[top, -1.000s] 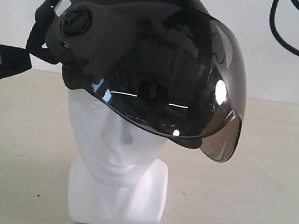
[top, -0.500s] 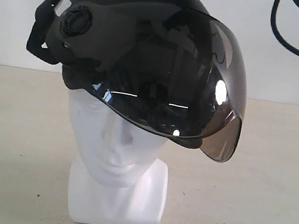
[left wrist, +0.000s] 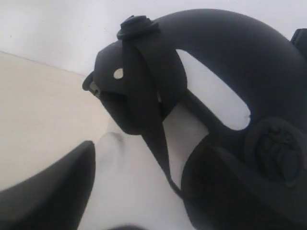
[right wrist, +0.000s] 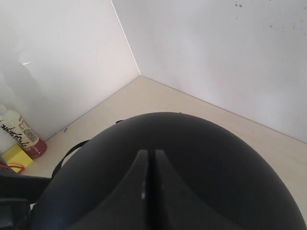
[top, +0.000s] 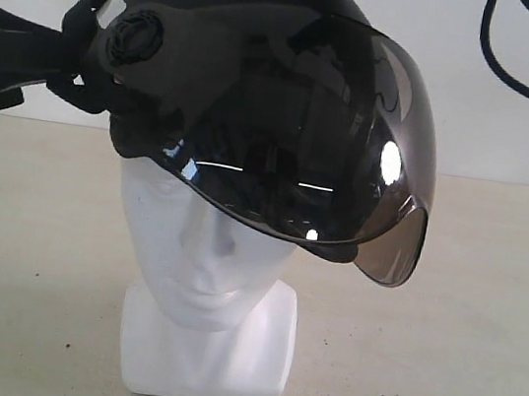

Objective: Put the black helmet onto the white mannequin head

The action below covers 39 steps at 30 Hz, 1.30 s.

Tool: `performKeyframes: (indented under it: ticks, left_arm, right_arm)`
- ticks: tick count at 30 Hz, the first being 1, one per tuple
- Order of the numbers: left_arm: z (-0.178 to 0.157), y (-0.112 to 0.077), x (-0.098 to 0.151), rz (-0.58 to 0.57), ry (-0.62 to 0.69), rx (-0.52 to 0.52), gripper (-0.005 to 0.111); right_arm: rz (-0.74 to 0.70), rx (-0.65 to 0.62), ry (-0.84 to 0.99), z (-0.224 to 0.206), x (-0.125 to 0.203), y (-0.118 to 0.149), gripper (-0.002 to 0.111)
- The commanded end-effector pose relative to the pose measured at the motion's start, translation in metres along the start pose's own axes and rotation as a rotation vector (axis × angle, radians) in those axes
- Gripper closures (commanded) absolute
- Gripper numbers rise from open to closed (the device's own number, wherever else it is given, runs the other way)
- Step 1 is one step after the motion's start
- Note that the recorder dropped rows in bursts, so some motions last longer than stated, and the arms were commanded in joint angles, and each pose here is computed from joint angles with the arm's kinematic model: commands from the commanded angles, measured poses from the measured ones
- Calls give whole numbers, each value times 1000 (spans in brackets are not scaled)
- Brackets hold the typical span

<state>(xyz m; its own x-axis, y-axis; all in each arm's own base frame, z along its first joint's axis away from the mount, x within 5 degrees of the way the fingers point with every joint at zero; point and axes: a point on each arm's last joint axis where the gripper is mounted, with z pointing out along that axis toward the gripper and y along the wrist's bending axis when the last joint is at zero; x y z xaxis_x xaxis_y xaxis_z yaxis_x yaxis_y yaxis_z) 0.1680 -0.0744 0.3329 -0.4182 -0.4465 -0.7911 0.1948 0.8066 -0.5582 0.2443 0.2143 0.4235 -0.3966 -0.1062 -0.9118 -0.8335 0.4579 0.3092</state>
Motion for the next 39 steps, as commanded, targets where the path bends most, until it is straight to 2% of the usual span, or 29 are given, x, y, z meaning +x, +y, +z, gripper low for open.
performKeyframes:
  ticks: [1,6,10,12,16,22,31,39]
  left_arm:
    - [9,-5,-3,-53,-42,48,45]
    - [21,-1,2,-72,-6,22,46]
    - [26,1,5,-74,12,8,52]
    - [26,1,5,-74,15,5,62]
    - [24,2,7,-74,35,-10,100]
    - [24,3,8,-117,53,-21,102]
    - [24,-3,12,-106,67,7,102]
    - [34,5,23,-87,162,-72,102]
  right_arm:
    - [-39,-31,119,6,15,-2,108]
    - [-39,-30,118,6,15,-2,108]
    - [-39,-30,118,6,15,-2,108]
    - [-39,-30,118,6,15,-2,108]
    - [-39,-30,118,6,15,-2,108]
    - [-39,-29,117,6,15,-2,108]
    - [-41,-28,118,6,15,-2,108]
    - [-68,-16,120,2,14,-1,108]
